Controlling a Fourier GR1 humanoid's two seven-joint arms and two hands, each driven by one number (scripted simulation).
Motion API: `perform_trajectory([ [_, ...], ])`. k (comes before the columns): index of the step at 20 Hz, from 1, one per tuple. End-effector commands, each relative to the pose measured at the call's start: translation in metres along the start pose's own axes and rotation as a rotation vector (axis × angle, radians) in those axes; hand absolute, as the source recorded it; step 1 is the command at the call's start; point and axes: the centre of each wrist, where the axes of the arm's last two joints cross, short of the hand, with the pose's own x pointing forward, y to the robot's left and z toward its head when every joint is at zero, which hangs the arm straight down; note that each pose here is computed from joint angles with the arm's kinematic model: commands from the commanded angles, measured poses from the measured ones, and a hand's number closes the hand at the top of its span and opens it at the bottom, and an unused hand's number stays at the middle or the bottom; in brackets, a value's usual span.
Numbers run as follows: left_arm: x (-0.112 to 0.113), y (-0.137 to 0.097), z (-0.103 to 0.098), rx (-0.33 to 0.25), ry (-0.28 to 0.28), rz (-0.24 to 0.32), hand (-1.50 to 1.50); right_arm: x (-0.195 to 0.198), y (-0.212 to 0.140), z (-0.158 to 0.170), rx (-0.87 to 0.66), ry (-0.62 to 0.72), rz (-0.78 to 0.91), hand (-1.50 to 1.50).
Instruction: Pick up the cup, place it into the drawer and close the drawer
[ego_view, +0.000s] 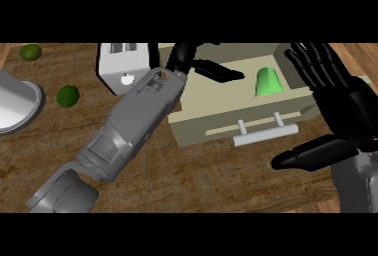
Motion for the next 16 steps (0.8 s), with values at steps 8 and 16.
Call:
perform_trajectory([
  [8, 0.020, 0.000, -0.004, 0.090, -0.194, 0.270, -1.50, -0.001, 0.029, -0.005, 0.493, 0.106, -0.045, 1.50],
  [16, 0.009, 0.003, -0.003, 0.173, -0.174, 0.265, -1.50, -0.003, 0.013, 0.014, 0.575, 0.329, 0.341, -1.50],
])
